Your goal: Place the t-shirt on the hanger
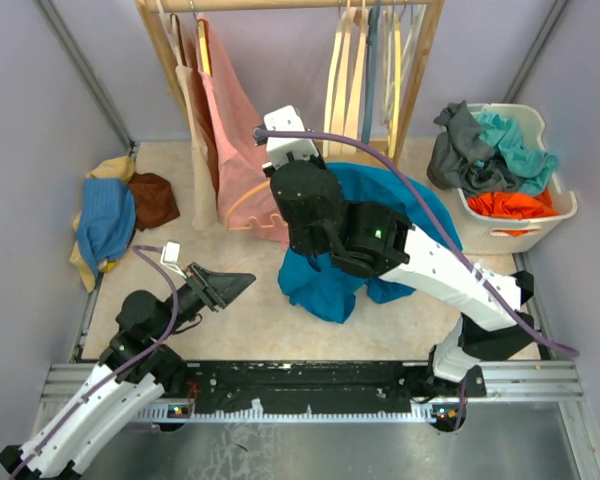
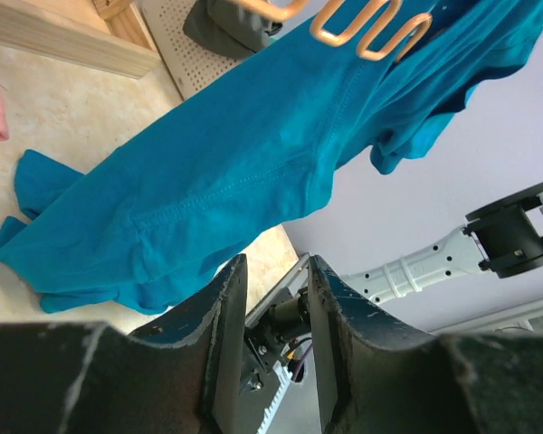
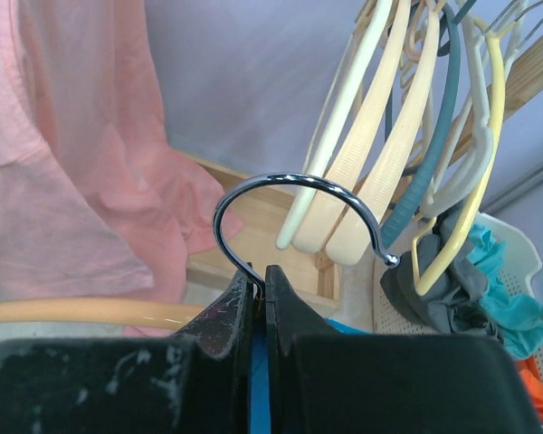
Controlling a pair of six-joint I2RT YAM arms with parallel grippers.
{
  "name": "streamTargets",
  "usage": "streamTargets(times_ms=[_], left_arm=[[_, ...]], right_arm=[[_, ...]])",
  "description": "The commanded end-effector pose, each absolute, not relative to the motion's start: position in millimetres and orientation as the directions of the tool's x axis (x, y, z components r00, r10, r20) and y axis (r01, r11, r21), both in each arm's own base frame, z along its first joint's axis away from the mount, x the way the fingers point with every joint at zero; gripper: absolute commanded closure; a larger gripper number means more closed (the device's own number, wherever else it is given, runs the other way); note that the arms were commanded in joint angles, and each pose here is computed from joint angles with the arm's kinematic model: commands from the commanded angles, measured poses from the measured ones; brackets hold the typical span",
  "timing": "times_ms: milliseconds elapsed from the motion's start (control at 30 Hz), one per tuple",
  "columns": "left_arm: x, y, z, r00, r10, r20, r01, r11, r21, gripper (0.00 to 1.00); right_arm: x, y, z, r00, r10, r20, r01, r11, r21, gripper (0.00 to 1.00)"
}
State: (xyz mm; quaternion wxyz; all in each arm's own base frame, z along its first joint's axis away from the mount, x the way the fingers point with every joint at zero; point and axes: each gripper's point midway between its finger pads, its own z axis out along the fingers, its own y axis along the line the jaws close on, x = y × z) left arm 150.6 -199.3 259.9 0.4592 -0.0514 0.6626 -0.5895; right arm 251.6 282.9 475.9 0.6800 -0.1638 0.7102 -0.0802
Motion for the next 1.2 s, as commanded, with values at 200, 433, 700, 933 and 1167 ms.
streamTargets(times_ms=[200,433,700,933,1167], left_arm=[[173.6,-211.0,277.9,-0.548,-0.617,-0.565,0.465,0.336,-0.819,0.6],[178.1,-221.1,286.2,-0.531,-0.598,-0.6,0.449,0.402,-0.798,0.59],[174.9,-251.8,266.0,-0.522,-0.537,-0.663,0.392,0.539,-0.745,0.58],[174.8,-267.2,253.8,-0.501,-0.514,-0.696,0.36,0.608,-0.708,0.56],[183.1,-271.3,250.3,-0.47,-0.531,-0.705,0.326,0.638,-0.697,0.54]], right_arm=[[266.9,283.9,496.8,-0.024,-0.268,-0.963,-0.092,0.96,-0.265,1.0],[283.4,297.8,479.1,-0.049,-0.296,-0.954,-0.1,0.952,-0.29,1.0],[292.3,301.6,470.9,-0.063,-0.296,-0.953,-0.106,0.952,-0.288,1.0],[289.1,296.4,472.8,-0.062,-0.275,-0.959,-0.12,0.956,-0.267,1.0],[280.4,278.6,479.6,-0.054,-0.231,-0.972,-0.128,0.967,-0.222,1.0]])
